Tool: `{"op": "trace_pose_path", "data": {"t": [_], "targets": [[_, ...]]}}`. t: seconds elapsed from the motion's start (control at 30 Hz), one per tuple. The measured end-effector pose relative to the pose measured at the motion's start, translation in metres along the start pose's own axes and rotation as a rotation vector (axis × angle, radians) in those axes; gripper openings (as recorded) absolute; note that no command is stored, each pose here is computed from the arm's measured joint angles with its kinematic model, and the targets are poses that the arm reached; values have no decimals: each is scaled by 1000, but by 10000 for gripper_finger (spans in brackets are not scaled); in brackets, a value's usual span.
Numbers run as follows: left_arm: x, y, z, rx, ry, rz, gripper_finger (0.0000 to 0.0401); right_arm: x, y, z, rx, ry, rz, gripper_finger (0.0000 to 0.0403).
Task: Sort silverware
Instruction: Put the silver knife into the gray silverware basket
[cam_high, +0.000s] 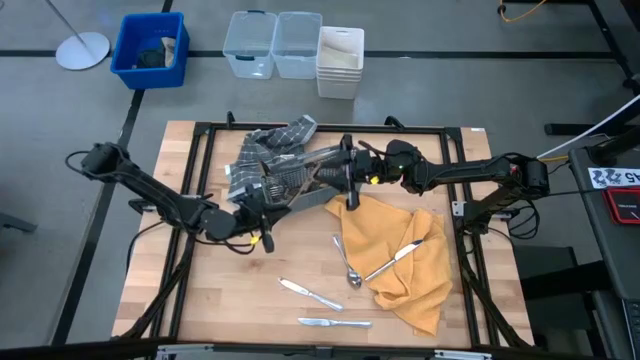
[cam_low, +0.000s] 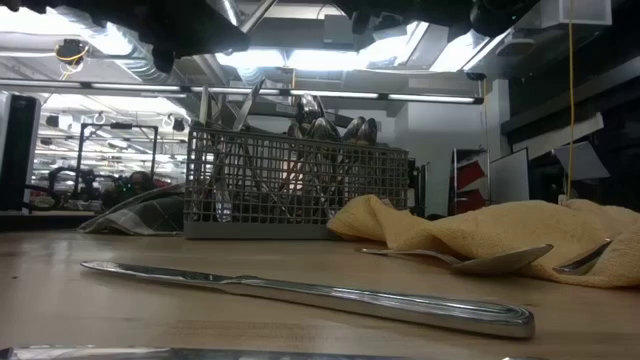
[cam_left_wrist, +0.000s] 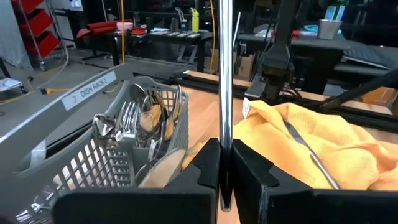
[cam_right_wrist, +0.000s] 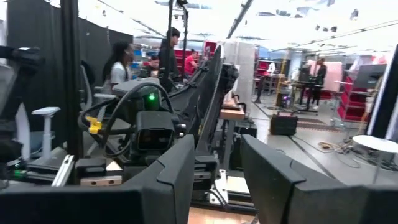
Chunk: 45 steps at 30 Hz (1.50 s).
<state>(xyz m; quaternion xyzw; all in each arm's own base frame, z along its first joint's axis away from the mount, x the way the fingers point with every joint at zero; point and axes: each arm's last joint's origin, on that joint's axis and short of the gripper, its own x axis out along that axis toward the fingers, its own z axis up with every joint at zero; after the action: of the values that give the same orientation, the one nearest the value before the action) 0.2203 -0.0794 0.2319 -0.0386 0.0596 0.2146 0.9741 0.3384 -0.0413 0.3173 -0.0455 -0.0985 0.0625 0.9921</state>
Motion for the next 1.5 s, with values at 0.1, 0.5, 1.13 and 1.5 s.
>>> {"op": "trace_pose_path", "data": {"t": [0.1, 0.5, 1.13, 1.5], "targets": [[2, -2, -3, 6, 6, -1, 15, 0, 0, 0, 1, -1, 16, 133], [4, -3, -6, 18, 12, 1, 15, 0, 2, 0, 0, -3, 52, 79], [9, 3, -5, 108, 19, 40, 40, 0, 2, 0, -7, -6, 58, 5], [-6, 12, 12, 175, -16, 20, 133, 1, 0, 3, -71, -53, 4, 3]]}}
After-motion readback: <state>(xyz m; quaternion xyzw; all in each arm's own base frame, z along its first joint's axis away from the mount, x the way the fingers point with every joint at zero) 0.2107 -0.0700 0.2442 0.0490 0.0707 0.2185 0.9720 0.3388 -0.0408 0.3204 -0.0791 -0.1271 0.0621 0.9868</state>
